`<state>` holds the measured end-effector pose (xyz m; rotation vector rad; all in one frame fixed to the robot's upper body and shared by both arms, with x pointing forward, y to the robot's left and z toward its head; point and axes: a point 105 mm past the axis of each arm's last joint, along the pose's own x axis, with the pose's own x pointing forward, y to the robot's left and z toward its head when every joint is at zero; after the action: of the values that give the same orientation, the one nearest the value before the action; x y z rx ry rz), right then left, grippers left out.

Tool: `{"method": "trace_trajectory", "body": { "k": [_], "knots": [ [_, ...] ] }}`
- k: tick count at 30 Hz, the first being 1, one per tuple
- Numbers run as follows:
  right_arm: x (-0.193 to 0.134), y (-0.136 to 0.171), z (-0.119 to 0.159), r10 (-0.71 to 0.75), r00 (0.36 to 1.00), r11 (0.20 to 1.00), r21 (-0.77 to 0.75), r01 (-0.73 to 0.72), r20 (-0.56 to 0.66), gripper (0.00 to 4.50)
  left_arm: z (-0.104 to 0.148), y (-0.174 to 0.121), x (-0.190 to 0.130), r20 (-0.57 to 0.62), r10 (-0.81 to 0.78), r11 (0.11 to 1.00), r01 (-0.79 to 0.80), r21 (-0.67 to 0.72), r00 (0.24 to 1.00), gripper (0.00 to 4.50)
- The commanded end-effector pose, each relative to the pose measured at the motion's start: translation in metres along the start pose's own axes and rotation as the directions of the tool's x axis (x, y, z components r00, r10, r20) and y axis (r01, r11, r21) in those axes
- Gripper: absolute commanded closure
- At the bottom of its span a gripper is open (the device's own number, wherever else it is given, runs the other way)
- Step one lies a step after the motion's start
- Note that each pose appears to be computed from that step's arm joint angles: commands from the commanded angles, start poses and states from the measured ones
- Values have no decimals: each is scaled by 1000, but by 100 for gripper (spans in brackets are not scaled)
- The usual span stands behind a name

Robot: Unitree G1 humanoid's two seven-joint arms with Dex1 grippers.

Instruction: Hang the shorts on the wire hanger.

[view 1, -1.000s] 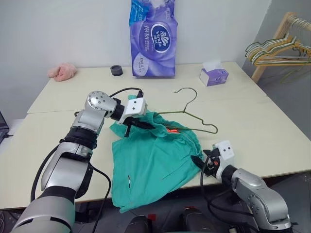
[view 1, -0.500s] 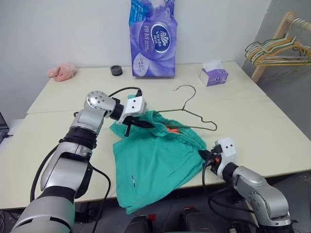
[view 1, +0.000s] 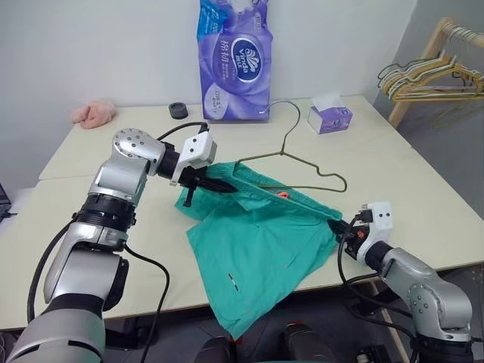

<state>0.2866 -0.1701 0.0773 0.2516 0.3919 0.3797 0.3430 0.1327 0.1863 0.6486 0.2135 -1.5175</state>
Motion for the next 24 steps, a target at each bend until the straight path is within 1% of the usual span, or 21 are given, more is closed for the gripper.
{"method": "trace_trajectory", "body": {
  "k": [1,5,7,8,19,24],
  "knots": [
    [-8,-18,7,-67,998,996,50,67,-6,450,11,-2,-17,-5,22,998,-22,63,1000,448],
    [-10,-19,11,-66,998,997,46,66,-12,450,6,-6,-15,-47,4,996,0,85,999,448],
    [-12,-21,13,-68,998,997,43,68,-12,450,-5,-8,-14,-112,-4,993,17,113,994,448],
    [-12,-21,14,-67,998,997,37,68,-13,450,-8,-8,-14,-123,0,993,15,118,992,448],
    [-17,-6,19,-19,1000,999,-28,19,-8,450,-19,-1,-8,-158,25,989,-2,147,987,448],
    [-26,-3,28,-12,1000,985,-171,8,-19,450,-24,-2,-6,-173,24,988,3,152,985,448]
  ]
}}
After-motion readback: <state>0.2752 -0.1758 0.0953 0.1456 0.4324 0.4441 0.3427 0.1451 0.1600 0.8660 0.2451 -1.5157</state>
